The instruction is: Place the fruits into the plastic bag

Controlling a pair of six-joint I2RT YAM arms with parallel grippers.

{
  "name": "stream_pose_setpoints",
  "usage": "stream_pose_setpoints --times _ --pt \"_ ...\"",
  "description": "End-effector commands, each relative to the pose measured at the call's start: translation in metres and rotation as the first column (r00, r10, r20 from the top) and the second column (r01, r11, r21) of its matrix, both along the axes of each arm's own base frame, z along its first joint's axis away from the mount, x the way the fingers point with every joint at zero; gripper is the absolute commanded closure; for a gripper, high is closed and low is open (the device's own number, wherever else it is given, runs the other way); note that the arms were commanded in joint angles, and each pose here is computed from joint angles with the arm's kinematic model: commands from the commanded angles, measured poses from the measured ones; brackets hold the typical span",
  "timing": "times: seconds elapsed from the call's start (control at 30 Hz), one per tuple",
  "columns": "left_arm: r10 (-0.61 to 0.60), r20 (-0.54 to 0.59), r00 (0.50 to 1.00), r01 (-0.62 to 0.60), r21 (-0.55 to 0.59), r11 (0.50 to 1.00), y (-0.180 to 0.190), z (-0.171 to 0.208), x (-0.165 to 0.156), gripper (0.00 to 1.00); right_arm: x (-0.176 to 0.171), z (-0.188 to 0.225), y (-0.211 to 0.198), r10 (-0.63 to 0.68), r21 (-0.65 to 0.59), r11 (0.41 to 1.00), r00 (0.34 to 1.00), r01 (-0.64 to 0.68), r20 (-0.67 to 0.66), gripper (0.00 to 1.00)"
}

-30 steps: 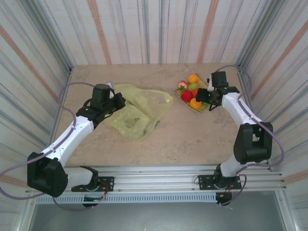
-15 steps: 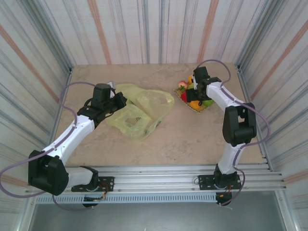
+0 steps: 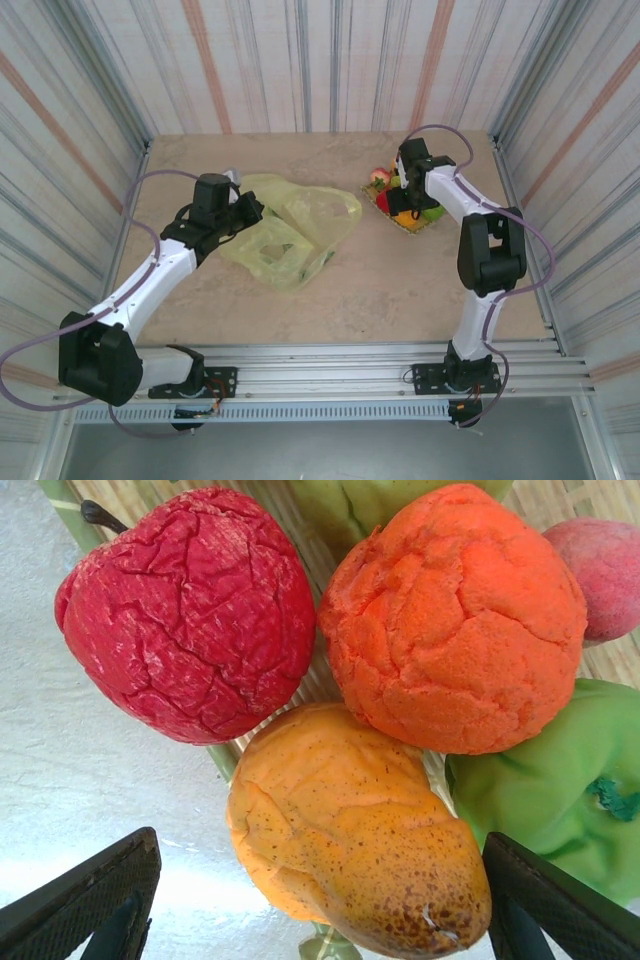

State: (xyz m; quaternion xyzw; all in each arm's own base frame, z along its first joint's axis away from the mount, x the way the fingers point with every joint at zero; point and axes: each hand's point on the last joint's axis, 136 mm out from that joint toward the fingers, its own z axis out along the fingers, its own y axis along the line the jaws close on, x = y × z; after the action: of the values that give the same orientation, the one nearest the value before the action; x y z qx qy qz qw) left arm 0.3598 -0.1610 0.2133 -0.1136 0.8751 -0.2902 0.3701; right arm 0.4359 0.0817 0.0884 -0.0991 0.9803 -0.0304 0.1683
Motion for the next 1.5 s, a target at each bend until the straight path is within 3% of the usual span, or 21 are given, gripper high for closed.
stream_pose_setpoints --times 0.0,0.93,1.23,1.47 --pt "-0.023 0.036 0.999 0.023 -0.009 1.0 -0.006 0.013 0.004 1.0 -0.006 -0.008 0.003 0.043 0.003 0.999 0.997 -0.043 -0.068 0.16" --pt "-0.028 0.01 1.0 0.029 -0.044 0.999 -0.008 0.0 -0.003 1.0 0.006 -0.039 -0.002 0.046 -0.007 0.999 0.99 -0.047 -0.136 0.2" --pt "-0.023 0.011 1.0 0.024 -0.044 0.999 -0.007 0.001 -0.003 1.0 0.008 -0.032 -0.004 0.039 -0.021 0.999 0.993 -0.041 -0.113 0.36" --pt "-0.001 0.017 1.0 0.002 -0.07 0.998 -0.005 0.008 -0.006 1.0 -0.003 -0.002 -0.002 0.012 0.024 1.0 0.999 -0.011 -0.049 0.42"
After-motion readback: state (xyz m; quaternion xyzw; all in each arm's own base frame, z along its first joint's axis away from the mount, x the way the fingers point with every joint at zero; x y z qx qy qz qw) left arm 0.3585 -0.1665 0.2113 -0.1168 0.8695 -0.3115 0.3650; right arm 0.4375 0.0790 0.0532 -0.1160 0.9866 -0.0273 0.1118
